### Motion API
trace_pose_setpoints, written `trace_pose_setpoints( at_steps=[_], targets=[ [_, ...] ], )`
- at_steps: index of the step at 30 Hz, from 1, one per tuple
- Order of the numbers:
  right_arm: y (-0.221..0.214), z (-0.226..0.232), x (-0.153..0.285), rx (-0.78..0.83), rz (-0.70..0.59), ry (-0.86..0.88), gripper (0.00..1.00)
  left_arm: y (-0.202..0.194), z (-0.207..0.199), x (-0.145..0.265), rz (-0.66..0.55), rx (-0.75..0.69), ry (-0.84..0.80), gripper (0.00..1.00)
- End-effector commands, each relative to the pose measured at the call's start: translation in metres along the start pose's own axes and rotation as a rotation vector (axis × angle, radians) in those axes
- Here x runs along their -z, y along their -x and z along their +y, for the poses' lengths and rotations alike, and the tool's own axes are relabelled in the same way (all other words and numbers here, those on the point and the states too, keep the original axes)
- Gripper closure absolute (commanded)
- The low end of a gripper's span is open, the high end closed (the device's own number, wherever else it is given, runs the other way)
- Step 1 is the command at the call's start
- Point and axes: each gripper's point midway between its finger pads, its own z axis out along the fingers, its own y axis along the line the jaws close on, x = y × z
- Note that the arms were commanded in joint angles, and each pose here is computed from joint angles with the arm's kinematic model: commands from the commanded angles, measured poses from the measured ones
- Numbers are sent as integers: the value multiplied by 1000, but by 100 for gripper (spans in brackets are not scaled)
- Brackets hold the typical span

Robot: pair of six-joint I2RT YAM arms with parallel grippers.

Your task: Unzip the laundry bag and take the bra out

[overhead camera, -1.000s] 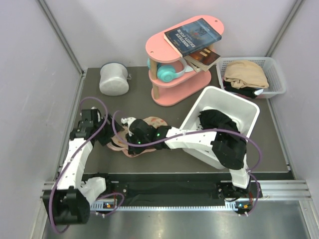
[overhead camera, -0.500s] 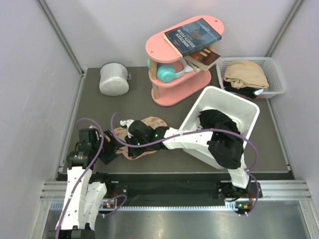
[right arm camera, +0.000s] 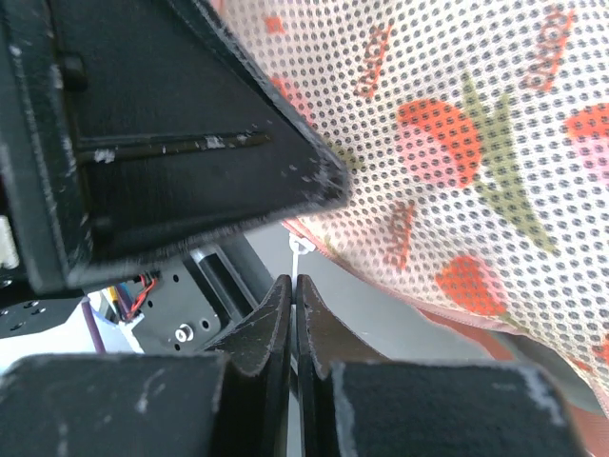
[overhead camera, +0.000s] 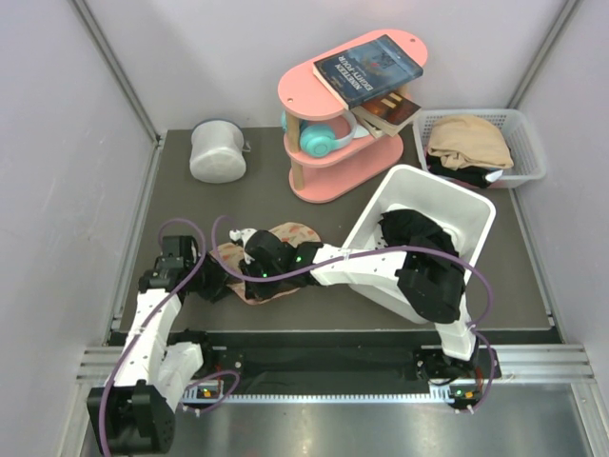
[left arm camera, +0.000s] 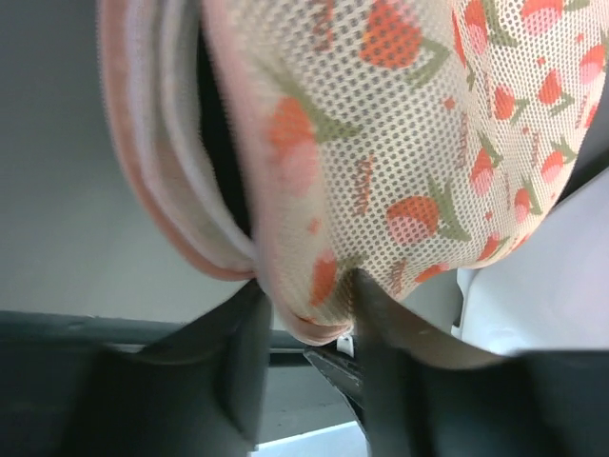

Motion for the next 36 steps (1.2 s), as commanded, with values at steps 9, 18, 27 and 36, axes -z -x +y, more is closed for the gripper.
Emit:
trace_pose_setpoints(
  at_steps=[9,18,27,36],
  targets=[
    [20,20,21,34,-71,39,100,20,-9,-5,-68,-65,-28,100],
    [13,-2,24,-9,-65,-7,100,25,-7,-5,-83,-82,-5,100],
    [18,-46,44,-93,-125,-84,100,32,-7,-5,-95,-101,17,100],
    [25,-38,45,-67,-128,-72,100,55,-24,-13,-126,-154,5,100]
  ],
)
